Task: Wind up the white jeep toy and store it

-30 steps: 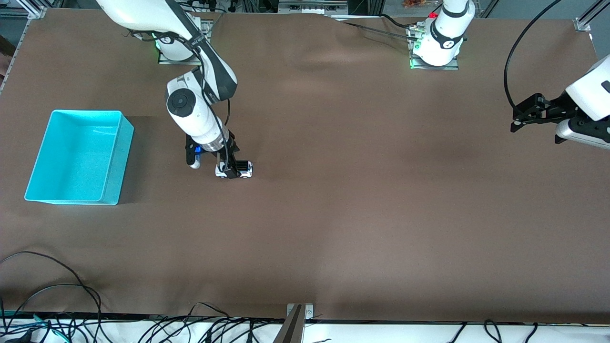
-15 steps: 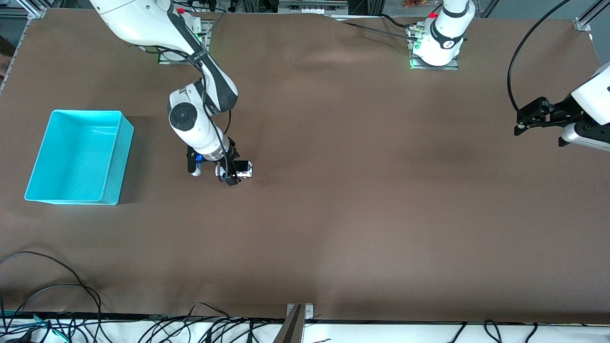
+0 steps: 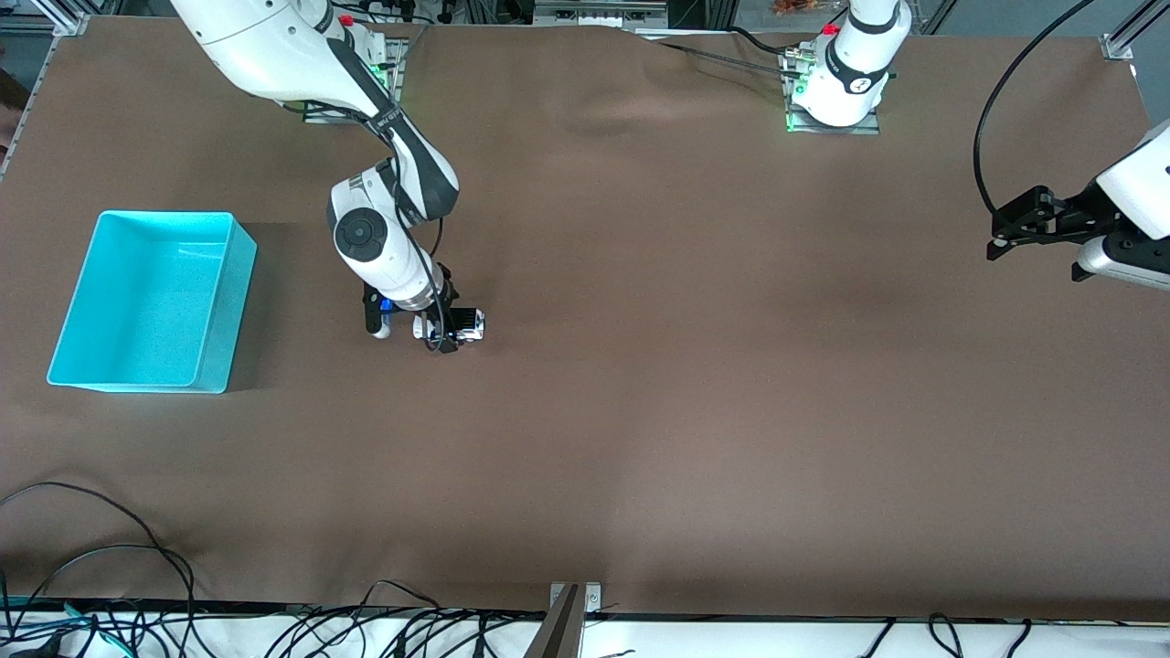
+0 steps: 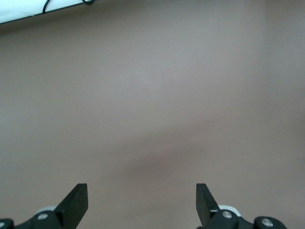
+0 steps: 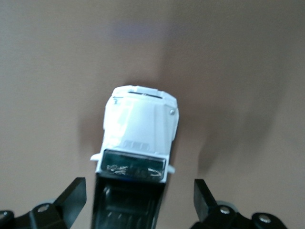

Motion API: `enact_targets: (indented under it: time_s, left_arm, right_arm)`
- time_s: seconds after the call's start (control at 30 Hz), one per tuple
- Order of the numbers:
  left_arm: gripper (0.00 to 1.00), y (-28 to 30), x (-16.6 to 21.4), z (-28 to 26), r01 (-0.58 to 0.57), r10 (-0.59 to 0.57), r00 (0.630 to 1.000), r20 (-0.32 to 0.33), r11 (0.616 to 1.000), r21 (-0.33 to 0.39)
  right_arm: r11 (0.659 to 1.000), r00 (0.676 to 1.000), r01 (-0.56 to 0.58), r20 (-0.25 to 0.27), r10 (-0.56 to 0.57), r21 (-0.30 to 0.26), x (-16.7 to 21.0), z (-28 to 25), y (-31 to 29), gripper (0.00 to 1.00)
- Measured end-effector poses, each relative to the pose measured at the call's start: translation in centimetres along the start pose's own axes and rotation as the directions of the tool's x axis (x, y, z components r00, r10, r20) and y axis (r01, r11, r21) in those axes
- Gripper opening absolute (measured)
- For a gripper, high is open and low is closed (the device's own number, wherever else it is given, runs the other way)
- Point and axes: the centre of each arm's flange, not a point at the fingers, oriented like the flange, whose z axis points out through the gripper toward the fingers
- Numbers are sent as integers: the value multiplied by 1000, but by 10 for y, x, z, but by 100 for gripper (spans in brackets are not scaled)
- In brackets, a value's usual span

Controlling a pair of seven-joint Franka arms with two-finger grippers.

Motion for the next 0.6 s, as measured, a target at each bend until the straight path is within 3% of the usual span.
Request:
enact_targets:
  time_s: [0.13, 0.33, 0.37, 0.6]
  left_arm:
    - [100, 0, 0, 0, 0, 0, 1000, 0, 1000, 0]
    - [100, 0, 0, 0, 0, 0, 1000, 0, 1000, 0]
    - [100, 0, 0, 0, 0, 0, 1000, 0, 1000, 0]
    - [100, 0, 0, 0, 0, 0, 1000, 0, 1000, 0]
  right_arm:
    - [1000, 1000, -2, -3, 2, -11, 3, 7, 1, 97]
    - [1000, 1000, -6, -6, 6, -11, 5, 7, 0, 66]
    - [1000, 1000, -7, -6, 6, -11, 5, 7, 0, 57]
    - [1000, 1000, -12, -8, 11, -19, 6, 7, 0, 56]
